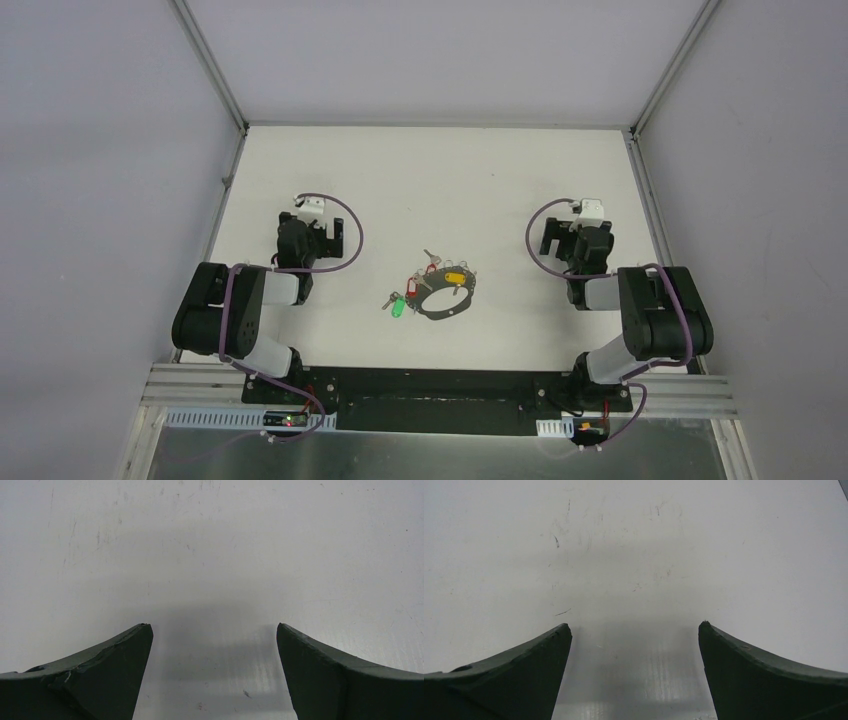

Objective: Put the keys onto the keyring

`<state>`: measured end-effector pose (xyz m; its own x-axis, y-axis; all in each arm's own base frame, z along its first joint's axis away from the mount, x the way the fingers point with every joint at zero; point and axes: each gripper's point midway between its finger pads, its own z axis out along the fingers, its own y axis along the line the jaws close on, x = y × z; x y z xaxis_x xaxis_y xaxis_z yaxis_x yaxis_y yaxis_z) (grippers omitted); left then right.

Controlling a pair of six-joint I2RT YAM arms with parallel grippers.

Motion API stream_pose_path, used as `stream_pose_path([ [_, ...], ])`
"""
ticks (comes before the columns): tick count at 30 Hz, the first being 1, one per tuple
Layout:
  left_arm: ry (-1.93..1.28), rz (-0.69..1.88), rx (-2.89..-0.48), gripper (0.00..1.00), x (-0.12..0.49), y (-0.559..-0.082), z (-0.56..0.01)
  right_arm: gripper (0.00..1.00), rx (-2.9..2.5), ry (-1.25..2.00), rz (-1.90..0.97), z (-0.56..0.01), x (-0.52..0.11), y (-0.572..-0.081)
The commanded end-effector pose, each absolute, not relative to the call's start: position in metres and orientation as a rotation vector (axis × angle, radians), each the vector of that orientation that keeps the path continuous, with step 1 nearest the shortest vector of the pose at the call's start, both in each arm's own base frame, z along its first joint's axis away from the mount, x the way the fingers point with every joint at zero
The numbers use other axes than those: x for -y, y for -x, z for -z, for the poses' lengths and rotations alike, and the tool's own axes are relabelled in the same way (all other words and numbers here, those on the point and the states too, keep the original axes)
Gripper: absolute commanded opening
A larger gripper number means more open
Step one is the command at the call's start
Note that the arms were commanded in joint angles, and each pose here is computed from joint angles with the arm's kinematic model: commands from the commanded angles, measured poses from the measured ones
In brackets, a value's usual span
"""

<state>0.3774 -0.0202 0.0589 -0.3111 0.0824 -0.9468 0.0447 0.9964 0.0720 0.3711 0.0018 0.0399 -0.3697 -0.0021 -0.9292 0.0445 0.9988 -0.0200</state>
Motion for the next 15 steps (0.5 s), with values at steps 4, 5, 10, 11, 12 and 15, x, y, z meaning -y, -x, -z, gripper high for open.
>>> stream_pose_path([
  [4, -0.077, -0.033, -1.807, 0.99, 0.0189, -0.3916, -0.0815, 1.0, -1.862, -0.054, 0.009, -0.0624, -0.0046, -0.3868],
  [5, -0.077, -0.032, -1.808, 0.99, 0.0192, -0.3915, -0.0814, 1.0, -1.861, -0.053, 0.008, -0.0627, -0.0049, -0.387],
  [10, -0.077, -0.031, -1.811, 0.99, 0.0192, -0.3916, -0.0804, 1.0, -1.861, -0.054, 0.009, -0.0627, -0.0047, -0.387],
  [11, -0.079, -0.028, -1.814, 0.99, 0.0197, -0.392, -0.08, 1.0, -1.861, -0.054, 0.008, -0.0627, -0.0048, -0.387],
  [12, -0.08, -0.027, -1.813, 0.99, 0.0197, -0.3927, -0.0806, 1.0, -1.861, -0.054, 0.009, -0.0627, -0.0047, -0.387],
  [15, -0.078, -0.027, -1.812, 0.99, 0.0194, -0.392, -0.0809, 1.0, -1.861, -0.055, 0.009, -0.0627, -0.0043, -0.387],
])
